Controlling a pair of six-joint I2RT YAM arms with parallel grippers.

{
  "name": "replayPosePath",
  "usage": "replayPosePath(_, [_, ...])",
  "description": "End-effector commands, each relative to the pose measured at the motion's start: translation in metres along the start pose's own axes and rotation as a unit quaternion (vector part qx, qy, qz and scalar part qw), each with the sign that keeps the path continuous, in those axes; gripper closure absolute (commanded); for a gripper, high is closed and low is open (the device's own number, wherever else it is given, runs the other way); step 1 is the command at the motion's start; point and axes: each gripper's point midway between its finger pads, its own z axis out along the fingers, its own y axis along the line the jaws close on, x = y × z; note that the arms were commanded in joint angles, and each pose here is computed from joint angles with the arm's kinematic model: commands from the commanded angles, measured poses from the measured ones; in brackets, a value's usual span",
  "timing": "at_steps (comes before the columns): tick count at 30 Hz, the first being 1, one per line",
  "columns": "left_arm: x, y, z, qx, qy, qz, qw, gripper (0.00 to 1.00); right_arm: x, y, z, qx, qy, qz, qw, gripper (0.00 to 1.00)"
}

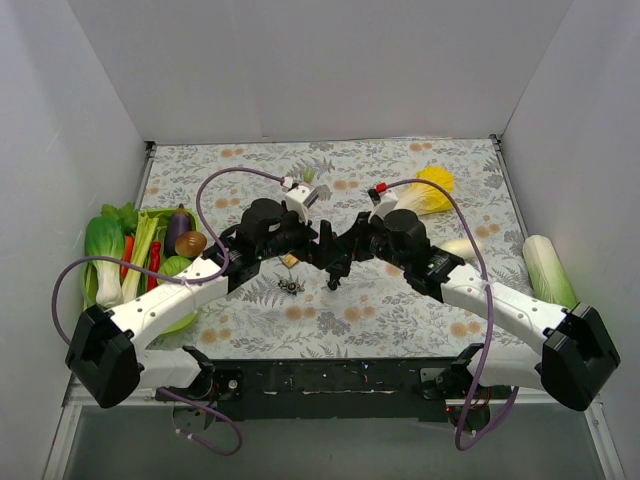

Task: Unlock with the key

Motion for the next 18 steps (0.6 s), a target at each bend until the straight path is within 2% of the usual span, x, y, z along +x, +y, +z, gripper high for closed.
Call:
replayPosePath(1, [-0.054, -0.014, -0.018, 0.010, -0.083, 0.033, 0.996, 0.02, -0.026, 0.032, -0.019, -0.076, -0.051, -0.002, 0.996, 0.99])
replayPosePath(11, [-0.065, -0.007, -0.026, -0.009, -0.098, 0.036, 0.994, 0.02, -0.018, -0.013, -0.030, -0.096, -0.058, 0.019, 0.993, 0.99])
replayPosePath(18, [-0.065, -0.005, -0.027, -0.012, -0.098, 0.032, 0.995, 0.02, -0.023, -0.028, -0.027, -0.135, -0.040, -0.014, 0.990, 0.99])
